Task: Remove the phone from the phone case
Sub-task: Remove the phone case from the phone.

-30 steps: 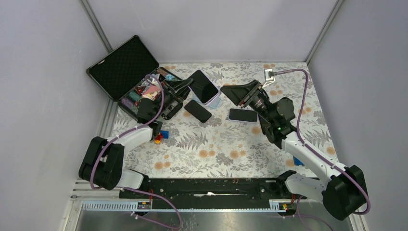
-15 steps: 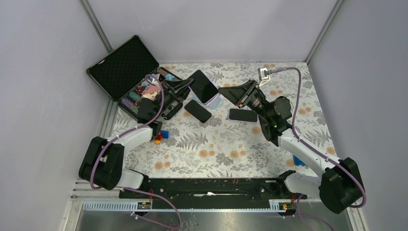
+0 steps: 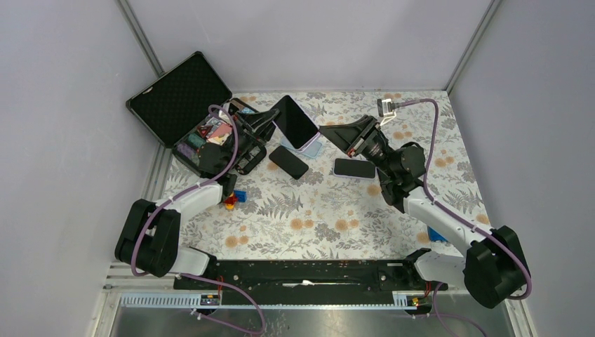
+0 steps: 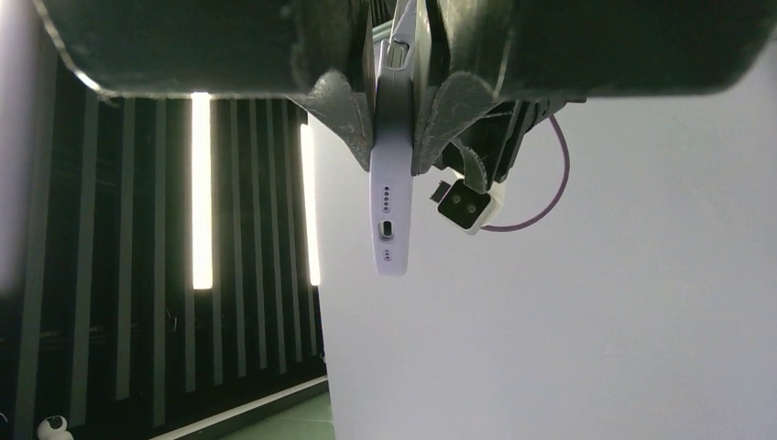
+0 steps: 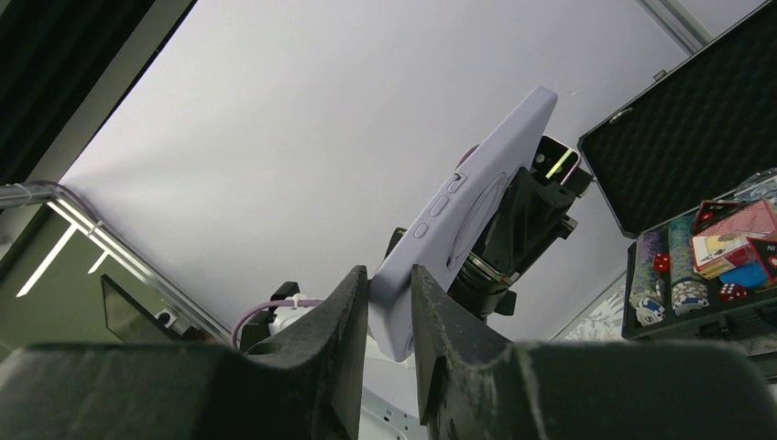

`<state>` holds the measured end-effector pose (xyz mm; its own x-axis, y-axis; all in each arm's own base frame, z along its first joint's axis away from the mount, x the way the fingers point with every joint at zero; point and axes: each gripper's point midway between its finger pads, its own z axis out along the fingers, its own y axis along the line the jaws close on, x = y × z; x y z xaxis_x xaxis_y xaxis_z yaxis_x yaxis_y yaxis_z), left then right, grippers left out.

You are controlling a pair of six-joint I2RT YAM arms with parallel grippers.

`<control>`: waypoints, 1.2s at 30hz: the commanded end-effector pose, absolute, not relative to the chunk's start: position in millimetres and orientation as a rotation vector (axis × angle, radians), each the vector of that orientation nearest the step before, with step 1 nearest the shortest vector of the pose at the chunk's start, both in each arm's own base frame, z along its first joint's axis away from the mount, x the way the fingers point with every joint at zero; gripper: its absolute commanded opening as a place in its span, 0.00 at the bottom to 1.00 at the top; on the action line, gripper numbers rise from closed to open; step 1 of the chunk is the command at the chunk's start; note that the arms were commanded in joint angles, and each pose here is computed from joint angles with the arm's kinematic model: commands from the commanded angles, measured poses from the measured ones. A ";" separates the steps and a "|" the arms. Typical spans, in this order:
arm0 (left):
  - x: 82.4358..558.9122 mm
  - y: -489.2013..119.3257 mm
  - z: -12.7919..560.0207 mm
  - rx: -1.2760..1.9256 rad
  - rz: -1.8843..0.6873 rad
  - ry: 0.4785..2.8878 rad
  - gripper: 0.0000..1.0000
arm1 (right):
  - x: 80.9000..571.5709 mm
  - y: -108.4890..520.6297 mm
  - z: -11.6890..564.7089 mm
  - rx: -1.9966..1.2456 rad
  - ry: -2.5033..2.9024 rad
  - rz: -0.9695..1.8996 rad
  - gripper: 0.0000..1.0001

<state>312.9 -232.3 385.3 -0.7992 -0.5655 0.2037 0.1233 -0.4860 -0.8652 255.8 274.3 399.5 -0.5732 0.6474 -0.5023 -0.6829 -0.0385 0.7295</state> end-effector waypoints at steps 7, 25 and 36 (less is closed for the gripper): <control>251.5 -203.0 488.6 -0.418 -2.587 0.950 0.00 | 293.8 279.6 330.3 0.137 1.487 1.658 0.24; 242.1 -201.6 496.2 -0.367 -2.589 0.941 0.00 | 302.8 286.4 310.1 0.186 1.511 1.731 0.10; 258.9 -207.9 475.4 -0.420 -2.530 0.980 0.00 | 288.9 281.2 327.3 0.077 1.498 1.659 0.69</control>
